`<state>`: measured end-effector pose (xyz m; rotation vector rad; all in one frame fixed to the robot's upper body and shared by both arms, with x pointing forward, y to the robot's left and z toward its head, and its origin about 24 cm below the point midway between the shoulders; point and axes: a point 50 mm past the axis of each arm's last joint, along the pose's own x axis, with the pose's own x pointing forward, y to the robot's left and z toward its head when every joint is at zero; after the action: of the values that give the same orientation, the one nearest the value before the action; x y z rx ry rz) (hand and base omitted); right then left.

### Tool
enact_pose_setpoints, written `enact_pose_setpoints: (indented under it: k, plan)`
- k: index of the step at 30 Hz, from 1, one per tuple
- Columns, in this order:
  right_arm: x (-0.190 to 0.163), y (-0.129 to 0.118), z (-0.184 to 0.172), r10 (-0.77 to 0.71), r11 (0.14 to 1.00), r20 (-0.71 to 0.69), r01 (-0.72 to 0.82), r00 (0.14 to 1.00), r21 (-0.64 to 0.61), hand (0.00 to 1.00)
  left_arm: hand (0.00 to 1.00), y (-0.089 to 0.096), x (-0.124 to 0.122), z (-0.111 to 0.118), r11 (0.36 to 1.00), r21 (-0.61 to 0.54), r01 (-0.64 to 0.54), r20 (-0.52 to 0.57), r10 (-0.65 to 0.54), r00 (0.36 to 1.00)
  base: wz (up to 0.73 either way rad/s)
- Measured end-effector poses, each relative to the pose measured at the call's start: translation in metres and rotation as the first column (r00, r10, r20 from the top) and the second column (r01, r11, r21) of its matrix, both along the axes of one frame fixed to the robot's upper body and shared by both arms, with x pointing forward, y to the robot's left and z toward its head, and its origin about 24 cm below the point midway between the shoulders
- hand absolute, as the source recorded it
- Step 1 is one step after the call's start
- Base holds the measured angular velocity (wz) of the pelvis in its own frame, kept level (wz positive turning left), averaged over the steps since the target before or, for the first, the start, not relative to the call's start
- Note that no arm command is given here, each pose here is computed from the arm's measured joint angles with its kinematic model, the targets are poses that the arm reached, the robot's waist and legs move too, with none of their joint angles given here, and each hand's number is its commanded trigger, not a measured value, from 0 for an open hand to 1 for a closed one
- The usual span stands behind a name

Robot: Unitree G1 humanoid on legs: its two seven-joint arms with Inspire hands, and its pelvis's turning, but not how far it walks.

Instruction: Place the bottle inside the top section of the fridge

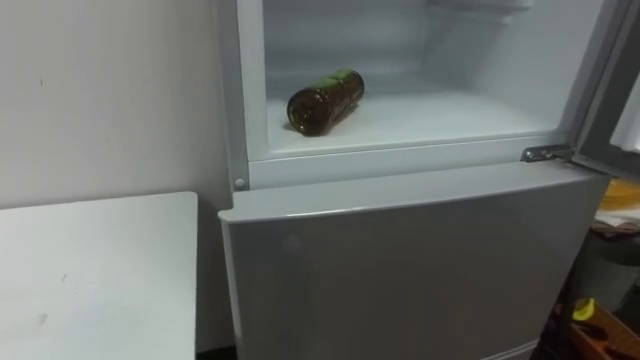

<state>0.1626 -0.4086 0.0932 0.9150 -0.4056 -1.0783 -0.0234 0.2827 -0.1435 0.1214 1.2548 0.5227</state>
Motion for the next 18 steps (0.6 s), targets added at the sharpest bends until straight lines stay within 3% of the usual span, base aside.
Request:
enact_pose_setpoints:
  k: [7,18]
  plan:
    - [0.017,0.011,0.036,0.056,0.996,0.134,-0.046,0.989,-0.075,0.00,0.00,-0.001,-0.001,-0.001,1.000,-0.021,0.011,-0.004,-0.011,1.000,-0.01]
    - [0.024,0.014,0.051,0.051,0.998,0.169,-0.044,0.984,-0.045,0.00,0.00,0.001,-0.010,0.000,0.999,-0.029,-0.036,-0.011,0.035,0.999,-0.03]
